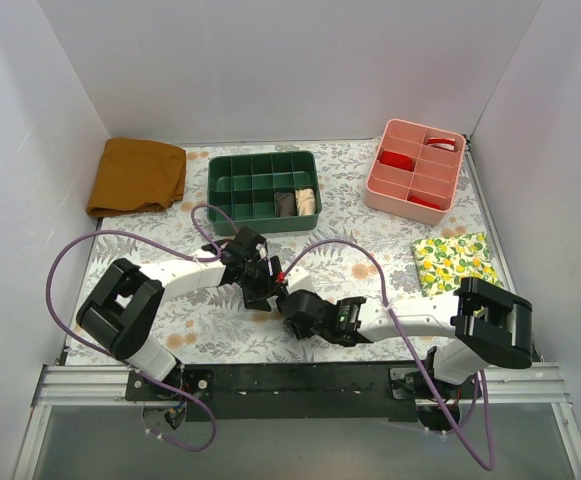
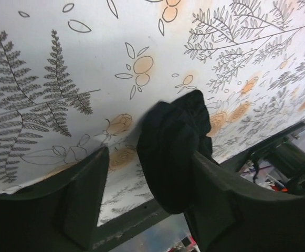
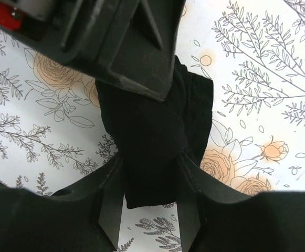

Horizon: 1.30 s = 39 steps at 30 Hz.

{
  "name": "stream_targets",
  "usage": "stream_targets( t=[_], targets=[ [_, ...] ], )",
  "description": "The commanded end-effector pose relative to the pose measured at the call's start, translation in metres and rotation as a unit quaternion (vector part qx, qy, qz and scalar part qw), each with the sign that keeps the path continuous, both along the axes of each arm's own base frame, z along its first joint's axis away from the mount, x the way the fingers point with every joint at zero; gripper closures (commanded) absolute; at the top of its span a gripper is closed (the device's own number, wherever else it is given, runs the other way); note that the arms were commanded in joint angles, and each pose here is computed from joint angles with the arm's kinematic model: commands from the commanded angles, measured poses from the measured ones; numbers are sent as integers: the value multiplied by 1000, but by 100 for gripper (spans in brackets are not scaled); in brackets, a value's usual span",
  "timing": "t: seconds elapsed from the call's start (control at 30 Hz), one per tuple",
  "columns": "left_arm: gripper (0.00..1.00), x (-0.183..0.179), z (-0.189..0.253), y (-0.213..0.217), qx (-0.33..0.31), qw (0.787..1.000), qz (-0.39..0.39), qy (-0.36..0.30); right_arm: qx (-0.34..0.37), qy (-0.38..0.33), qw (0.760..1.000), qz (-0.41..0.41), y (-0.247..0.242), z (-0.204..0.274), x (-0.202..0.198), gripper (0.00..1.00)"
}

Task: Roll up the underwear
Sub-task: Roll the underwear to the center of the board.

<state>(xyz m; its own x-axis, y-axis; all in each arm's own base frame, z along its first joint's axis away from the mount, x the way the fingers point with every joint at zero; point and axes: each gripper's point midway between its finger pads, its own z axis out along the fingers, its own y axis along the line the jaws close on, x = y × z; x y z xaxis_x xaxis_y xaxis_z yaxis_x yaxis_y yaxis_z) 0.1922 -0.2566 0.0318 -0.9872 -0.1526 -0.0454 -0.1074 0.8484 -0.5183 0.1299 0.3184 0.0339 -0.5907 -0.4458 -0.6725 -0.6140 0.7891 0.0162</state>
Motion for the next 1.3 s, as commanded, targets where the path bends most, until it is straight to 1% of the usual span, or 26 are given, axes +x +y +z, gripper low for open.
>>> stream_targets(
  t=[0.0,0.03,0.07,0.13,0.23,0.43,0.5,0.7,0.77,0.8,0.87,0.93,0.97,1.03,1.1,1.2,1.27],
  targets=[
    [37,13,4,11,25,998,38,-31,-37,147,988,6,-41,-53,-44,94],
    [36,15,8,12,23,998,46,-36,-30,159,987,9,-42,-54,-46,94],
    [31,18,7,16,27,997,55,-40,-25,163,986,10,-42,-53,-47,94],
    [26,20,10,20,26,996,68,-48,-21,180,983,12,-46,-56,-49,94],
    [22,24,11,31,31,994,92,-56,-17,195,981,9,-49,-59,-50,95],
    [17,28,22,48,23,987,133,-88,-17,216,976,9,-51,-65,-51,95],
    [18,30,32,45,-1,986,131,-107,-22,224,974,3,-53,-68,-50,95],
    [20,18,37,34,-76,982,109,-133,-19,239,971,9,-53,-71,-51,96],
    [21,13,43,28,-107,980,91,-142,-19,253,967,14,-53,-71,-54,96],
    [23,11,43,26,-121,978,85,-150,-21,256,966,11,-55,-73,-52,96],
    [25,9,47,23,-139,974,75,-162,-22,263,964,17,-55,-73,-54,96],
    [26,1,41,24,-145,974,68,-157,-26,267,963,17,-55,-74,-54,96],
    [27,4,49,21,-163,969,66,-174,-28,267,963,17,-55,-74,-53,96],
    [27,0,45,23,-167,968,71,-174,-32,269,962,17,-56,-76,-53,96],
    [27,3,52,25,-176,962,83,-190,-34,270,962,14,-56,-76,-52,97],
    [27,4,60,34,-175,956,106,-211,-38,270,962,10,-58,-77,-51,96],
    [28,7,61,41,-164,952,124,-225,-38,271,962,10,-58,-77,-51,96]
  ],
)
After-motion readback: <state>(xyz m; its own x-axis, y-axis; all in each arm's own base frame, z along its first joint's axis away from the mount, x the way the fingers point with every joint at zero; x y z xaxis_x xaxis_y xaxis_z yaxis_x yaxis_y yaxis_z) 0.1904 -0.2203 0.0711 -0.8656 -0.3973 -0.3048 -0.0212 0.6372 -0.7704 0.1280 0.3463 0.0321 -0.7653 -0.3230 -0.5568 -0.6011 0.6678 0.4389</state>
